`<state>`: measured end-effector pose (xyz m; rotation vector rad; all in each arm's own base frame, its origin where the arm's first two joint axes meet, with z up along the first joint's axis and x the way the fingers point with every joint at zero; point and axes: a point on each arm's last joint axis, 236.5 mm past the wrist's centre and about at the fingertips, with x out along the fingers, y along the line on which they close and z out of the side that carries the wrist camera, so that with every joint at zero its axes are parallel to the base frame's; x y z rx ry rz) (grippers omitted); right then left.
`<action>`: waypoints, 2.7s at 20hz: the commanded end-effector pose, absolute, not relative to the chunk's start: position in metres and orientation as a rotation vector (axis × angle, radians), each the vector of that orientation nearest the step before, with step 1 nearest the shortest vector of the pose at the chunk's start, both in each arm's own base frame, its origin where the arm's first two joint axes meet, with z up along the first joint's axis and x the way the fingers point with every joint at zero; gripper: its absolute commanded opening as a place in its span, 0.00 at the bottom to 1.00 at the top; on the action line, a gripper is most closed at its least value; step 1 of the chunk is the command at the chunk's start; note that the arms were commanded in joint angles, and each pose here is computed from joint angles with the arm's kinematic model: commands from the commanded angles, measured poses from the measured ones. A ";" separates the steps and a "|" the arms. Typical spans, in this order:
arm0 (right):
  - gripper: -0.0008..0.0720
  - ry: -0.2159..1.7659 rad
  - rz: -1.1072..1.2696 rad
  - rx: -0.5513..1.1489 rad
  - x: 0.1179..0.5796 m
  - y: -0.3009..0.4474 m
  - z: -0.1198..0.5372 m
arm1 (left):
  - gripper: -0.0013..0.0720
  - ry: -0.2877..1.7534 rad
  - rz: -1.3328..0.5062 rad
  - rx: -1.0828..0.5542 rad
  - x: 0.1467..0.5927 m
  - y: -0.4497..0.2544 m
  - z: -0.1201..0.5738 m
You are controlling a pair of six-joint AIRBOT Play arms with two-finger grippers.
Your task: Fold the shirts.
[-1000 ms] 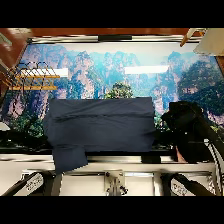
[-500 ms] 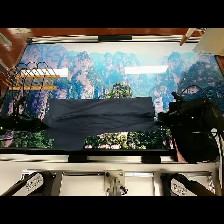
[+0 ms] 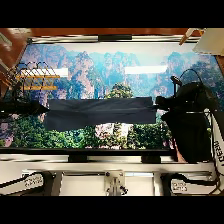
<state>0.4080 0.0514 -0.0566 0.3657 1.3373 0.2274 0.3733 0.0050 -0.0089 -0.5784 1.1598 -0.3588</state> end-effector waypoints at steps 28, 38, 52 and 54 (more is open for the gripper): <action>0.95 1.304 0.177 0.373 0.427 0.047 -0.060 | 0.87 1.071 -0.220 -0.641 0.429 0.011 -0.028; 0.94 1.373 0.231 0.471 0.425 0.073 -0.093 | 0.86 1.105 -0.254 -0.651 0.421 0.003 -0.028; 0.12 1.346 0.295 0.389 0.432 0.099 -0.088 | 0.82 1.094 -0.297 -0.717 0.422 -0.010 -0.017; 0.12 1.276 0.329 0.350 0.442 0.100 -0.059 | 0.35 1.112 -0.325 -0.725 0.418 -0.017 -0.016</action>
